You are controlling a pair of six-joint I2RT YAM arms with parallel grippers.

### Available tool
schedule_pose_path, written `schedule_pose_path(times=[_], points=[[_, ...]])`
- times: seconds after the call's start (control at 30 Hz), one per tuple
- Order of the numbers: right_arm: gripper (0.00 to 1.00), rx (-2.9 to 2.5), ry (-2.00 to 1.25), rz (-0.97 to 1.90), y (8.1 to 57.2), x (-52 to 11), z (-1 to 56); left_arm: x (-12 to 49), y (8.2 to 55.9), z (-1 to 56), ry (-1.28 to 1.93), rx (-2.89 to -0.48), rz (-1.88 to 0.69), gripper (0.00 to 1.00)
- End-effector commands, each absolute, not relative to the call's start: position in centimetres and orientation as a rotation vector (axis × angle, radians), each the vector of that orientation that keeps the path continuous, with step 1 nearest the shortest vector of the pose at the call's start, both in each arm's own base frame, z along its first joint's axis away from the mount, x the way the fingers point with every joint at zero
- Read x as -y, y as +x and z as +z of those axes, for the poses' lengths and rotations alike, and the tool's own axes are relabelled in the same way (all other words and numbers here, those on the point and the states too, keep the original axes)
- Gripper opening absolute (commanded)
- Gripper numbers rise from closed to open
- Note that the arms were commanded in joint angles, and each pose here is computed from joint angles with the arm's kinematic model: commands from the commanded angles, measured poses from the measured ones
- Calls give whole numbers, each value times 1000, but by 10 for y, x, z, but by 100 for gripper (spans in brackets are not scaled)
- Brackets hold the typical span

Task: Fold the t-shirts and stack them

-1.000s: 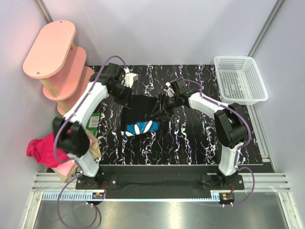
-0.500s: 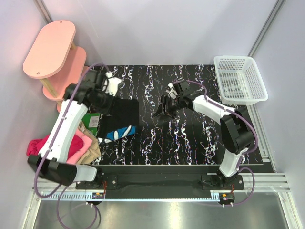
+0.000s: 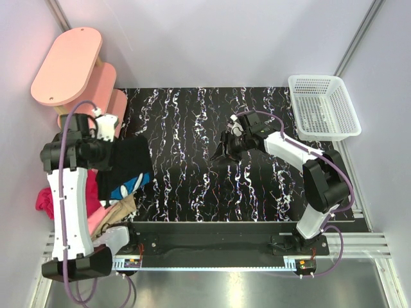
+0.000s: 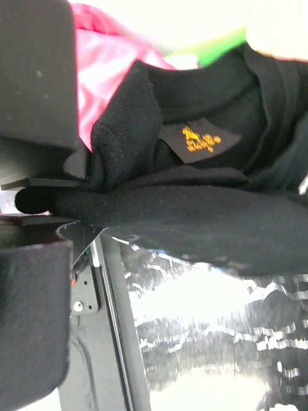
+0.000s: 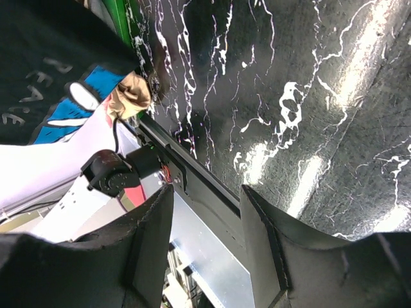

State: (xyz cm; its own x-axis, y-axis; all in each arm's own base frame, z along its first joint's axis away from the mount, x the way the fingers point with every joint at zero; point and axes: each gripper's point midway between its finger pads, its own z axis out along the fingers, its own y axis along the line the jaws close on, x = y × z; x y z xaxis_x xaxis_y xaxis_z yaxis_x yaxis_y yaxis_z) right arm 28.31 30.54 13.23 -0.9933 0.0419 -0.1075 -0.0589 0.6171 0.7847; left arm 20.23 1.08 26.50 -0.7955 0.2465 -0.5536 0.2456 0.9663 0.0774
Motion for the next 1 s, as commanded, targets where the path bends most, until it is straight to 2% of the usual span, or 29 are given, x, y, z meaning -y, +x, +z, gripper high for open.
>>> schedule_pose_path(times=[0.0,0.3,0.6,0.97], points=[[53,-2652,-71,1339,282,-302,152,-27,182,266,340,-2513,14,0],[53,-2669,-66,1325,280,-298,147,-63,152,261,169,-2526,-1,0],[53,-2679,-65,1325,283,-299,147,-106,122,226,73,-2611,28,0],[53,-2692,-52,1309,291,-298,144,-162,65,150,-146,-2756,-244,0]])
